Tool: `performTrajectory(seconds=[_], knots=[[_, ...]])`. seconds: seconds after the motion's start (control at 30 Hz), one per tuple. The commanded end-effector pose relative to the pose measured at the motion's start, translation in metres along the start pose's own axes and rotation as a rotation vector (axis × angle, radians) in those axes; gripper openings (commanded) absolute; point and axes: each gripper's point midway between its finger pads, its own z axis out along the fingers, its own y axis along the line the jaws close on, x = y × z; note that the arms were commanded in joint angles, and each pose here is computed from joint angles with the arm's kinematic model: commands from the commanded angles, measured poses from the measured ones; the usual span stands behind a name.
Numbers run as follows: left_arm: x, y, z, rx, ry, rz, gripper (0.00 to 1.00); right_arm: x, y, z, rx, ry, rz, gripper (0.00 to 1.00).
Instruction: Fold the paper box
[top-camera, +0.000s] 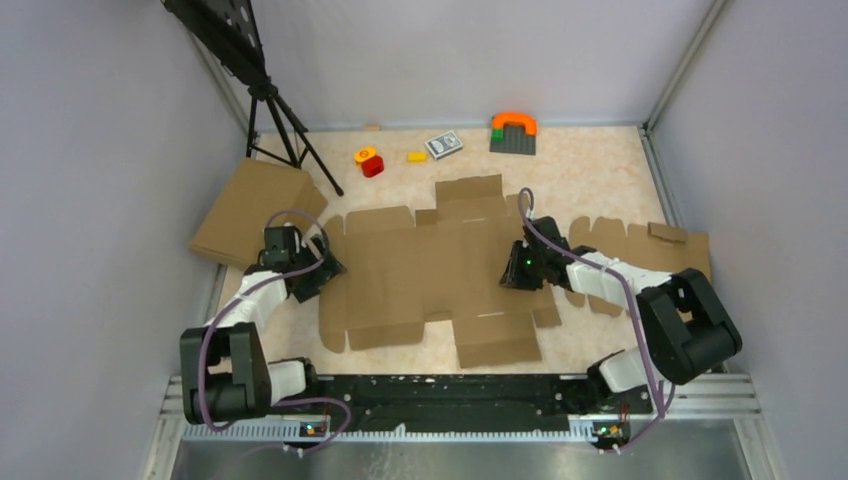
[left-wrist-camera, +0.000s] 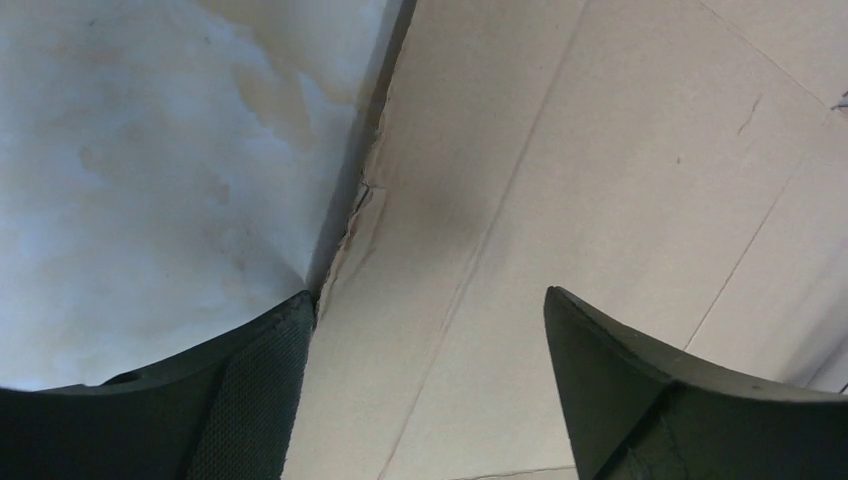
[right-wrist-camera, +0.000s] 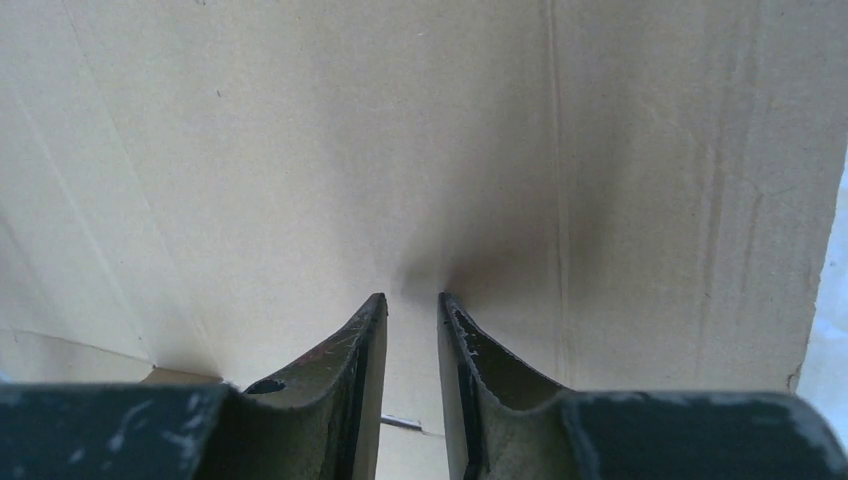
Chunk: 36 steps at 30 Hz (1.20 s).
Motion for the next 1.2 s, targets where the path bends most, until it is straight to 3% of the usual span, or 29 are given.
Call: performTrajectory(seconds=[0.0,0.13,0.3,0.47,0.8,0.93,1.07,1.17], knots=[[0.023,-0.012,0.01,0.115,0.104,-0.02,0.79,0.008,-0.017,0.015,0.061,0.025,0.001,0.24],[0.033,-0.031,0.009,0.242,0.17,-0.002,0.64,0.01,-0.019,0.016,0.06,0.032,-0.001,0.24],[0.024,-0.065,-0.013,0.424,0.131,0.015,0.52,0.011,-0.02,0.018,0.064,0.042,-0.006,0.24],[0.017,-0.078,-0.036,0.477,0.091,0.037,0.52,0.01,-0.019,0.017,0.065,0.04,-0.006,0.24],[0.024,-0.082,-0.042,0.506,0.147,0.079,0.48,0.008,-0.014,0.015,0.042,0.04,-0.009,0.23],[0.018,-0.089,-0.054,0.53,0.112,0.113,0.38,0.006,-0.011,0.012,0.034,0.033,-0.011,0.23],[0.011,-0.092,-0.064,0.525,0.079,0.147,0.19,0.005,-0.009,0.01,0.028,0.028,-0.01,0.23],[0.011,-0.1,-0.073,0.561,0.075,0.161,0.15,0.004,-0.009,0.009,0.027,0.025,-0.012,0.23]])
